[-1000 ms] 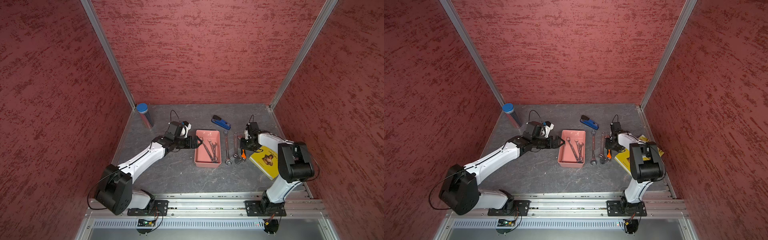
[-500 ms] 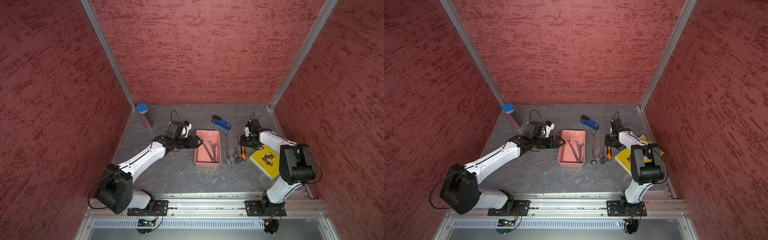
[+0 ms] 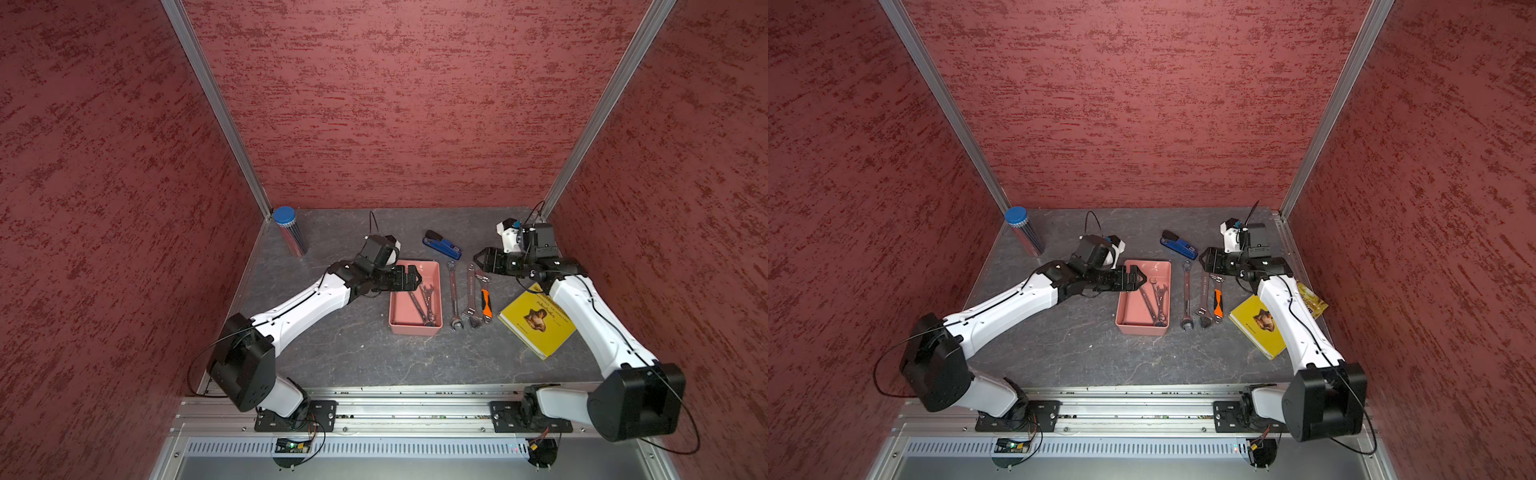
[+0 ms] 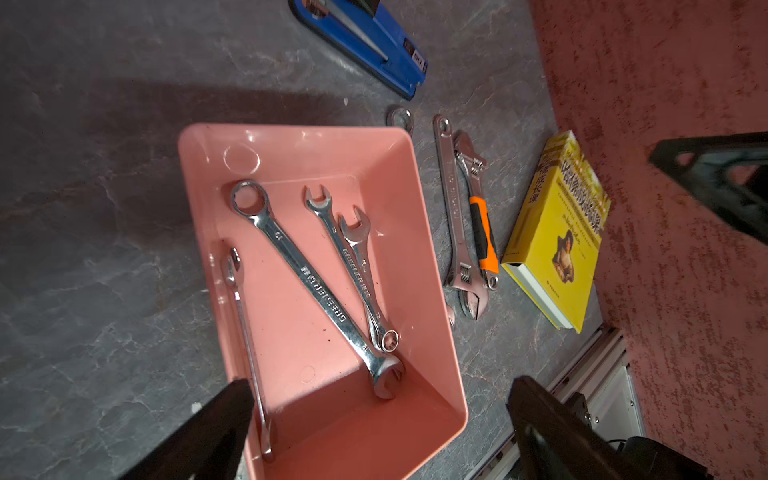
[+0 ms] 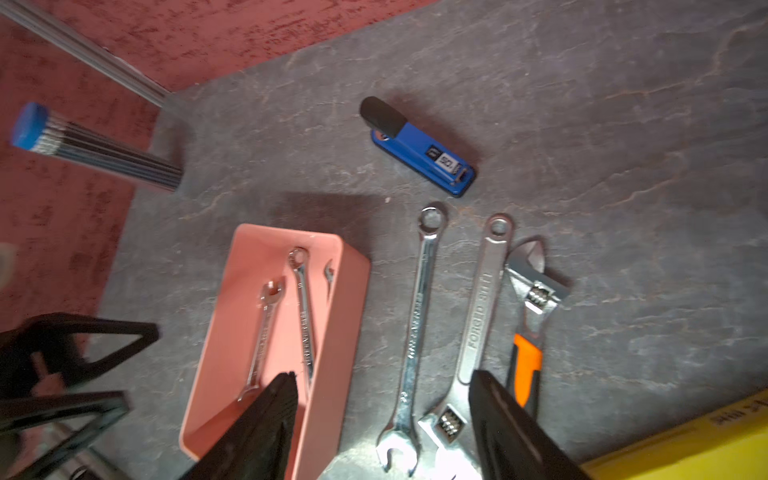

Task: Take out the wrench from the storage box
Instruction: Pick up the wrench from the storage box.

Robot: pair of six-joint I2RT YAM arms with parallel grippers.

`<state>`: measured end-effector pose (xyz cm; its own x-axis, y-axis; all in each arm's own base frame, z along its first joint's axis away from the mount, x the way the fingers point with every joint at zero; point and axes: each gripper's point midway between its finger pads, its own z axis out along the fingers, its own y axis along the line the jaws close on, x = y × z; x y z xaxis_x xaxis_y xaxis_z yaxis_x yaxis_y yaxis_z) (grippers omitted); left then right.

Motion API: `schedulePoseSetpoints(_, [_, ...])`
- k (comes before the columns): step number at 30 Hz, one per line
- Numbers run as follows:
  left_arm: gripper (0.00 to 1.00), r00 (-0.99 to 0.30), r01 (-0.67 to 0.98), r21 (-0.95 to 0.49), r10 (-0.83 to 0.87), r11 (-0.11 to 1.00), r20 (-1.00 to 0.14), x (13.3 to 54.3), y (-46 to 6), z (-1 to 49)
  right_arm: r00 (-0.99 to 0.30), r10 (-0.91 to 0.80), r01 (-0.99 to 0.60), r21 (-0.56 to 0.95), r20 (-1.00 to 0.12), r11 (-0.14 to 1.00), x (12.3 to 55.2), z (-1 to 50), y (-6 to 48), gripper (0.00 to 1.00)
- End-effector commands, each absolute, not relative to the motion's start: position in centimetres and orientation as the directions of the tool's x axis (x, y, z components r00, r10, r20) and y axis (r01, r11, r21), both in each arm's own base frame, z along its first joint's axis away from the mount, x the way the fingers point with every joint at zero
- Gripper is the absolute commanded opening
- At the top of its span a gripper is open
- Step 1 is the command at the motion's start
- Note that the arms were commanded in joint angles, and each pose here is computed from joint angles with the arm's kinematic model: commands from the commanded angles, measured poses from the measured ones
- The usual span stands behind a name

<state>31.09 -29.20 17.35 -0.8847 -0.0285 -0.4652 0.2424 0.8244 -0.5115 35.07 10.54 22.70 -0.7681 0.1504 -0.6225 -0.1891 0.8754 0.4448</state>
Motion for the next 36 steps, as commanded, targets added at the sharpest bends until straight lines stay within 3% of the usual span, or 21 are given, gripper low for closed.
schedulePoseSetpoints(1, [1.00,-0.902,0.131,-0.478,-0.096,0.869,-0.421,31.3,-29.8,16.2,-0.810,0.147,-0.226,0.534,-0.568,0.815,32.2,23.0,12.4,0.74])
schedulePoseSetpoints(9, [0.95,-0.932,0.045,-0.357,-0.090,0.933,-0.352,30.9,-31.9,13.3,-0.821,0.149,-0.226,0.552,-0.552,0.802,29.4,23.5,12.4,0.84])
schedulePoseSetpoints(19, [0.78,-0.931,-0.176,-0.229,-0.238,0.957,-0.278,32.6,-30.4,9.3,-0.816,0.159,-0.213,0.545,-0.556,0.811,28.4,24.3,12.0,0.93])
schedulePoseSetpoints(22, [0.70,-0.931,-0.199,-0.223,-0.255,0.954,-0.260,33.3,-30.9,8.5,-0.812,0.162,-0.208,0.536,-0.561,0.818,28.2,24.6,11.8,0.96])
schedulePoseSetpoints(36, [0.53,-0.943,-0.230,-0.128,-0.254,0.965,-0.216,34.4,-31.4,4.5,-0.808,0.194,-0.182,0.550,-0.556,0.815,27.7,24.6,11.6,0.98])
